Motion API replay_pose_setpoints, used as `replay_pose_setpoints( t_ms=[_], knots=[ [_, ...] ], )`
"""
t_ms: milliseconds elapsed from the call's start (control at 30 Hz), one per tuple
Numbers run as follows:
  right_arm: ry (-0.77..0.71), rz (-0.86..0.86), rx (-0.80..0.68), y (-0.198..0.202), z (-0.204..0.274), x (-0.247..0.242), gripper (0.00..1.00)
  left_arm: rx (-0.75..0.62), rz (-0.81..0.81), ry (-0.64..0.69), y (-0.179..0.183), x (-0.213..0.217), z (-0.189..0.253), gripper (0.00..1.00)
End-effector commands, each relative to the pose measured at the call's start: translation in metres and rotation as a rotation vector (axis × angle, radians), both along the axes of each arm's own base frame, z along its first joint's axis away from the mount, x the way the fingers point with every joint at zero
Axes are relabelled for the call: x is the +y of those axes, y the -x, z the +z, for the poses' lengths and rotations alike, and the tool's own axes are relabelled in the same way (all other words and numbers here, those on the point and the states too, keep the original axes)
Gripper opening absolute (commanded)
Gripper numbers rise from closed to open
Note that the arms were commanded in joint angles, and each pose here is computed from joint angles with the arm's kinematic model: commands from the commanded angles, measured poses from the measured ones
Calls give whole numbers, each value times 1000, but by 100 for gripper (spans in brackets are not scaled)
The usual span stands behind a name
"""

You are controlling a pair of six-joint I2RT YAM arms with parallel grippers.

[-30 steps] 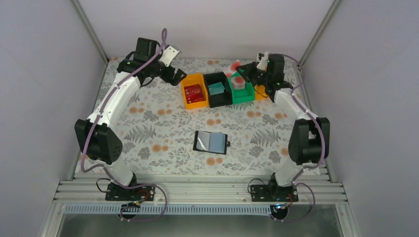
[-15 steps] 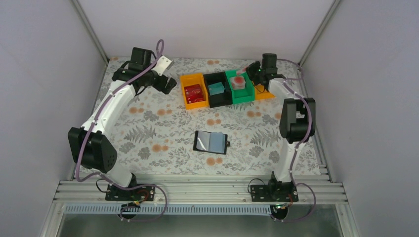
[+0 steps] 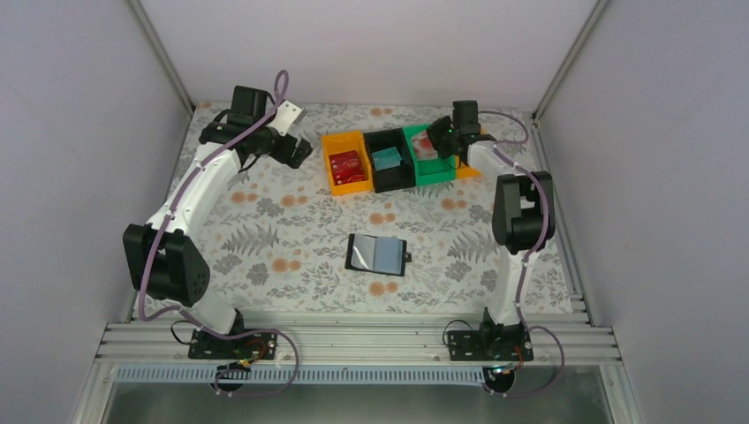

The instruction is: Take the credit cards out of the card holder

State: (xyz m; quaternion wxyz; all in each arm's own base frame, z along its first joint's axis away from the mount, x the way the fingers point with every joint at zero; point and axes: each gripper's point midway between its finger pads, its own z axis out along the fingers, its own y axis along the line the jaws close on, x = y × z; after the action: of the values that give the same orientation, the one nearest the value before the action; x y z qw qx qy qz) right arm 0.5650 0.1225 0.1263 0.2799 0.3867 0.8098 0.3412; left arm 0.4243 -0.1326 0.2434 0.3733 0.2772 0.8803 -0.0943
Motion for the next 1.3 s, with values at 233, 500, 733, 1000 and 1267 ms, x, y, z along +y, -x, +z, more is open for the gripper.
replay_pose_setpoints(
  t_ms=[233,500,733,1000,1267],
  knots=[
    [-14,-39,22,-9,-19,8,4,20,13,28,-2,2,-7,100],
    [-33,-50,14,-20,-24,11,4,30,6,39,1,1,-9,100],
    [-50,-50,20,-22,-30,13,4,30,7,38,1,2,-9,100],
    [-39,-38,31,-17,-16,13,38,30,10,39,0,3,-9,100],
    [-15,-57,29,-5,6,7,47,28,7,47,0,2,-6,100]
  ],
)
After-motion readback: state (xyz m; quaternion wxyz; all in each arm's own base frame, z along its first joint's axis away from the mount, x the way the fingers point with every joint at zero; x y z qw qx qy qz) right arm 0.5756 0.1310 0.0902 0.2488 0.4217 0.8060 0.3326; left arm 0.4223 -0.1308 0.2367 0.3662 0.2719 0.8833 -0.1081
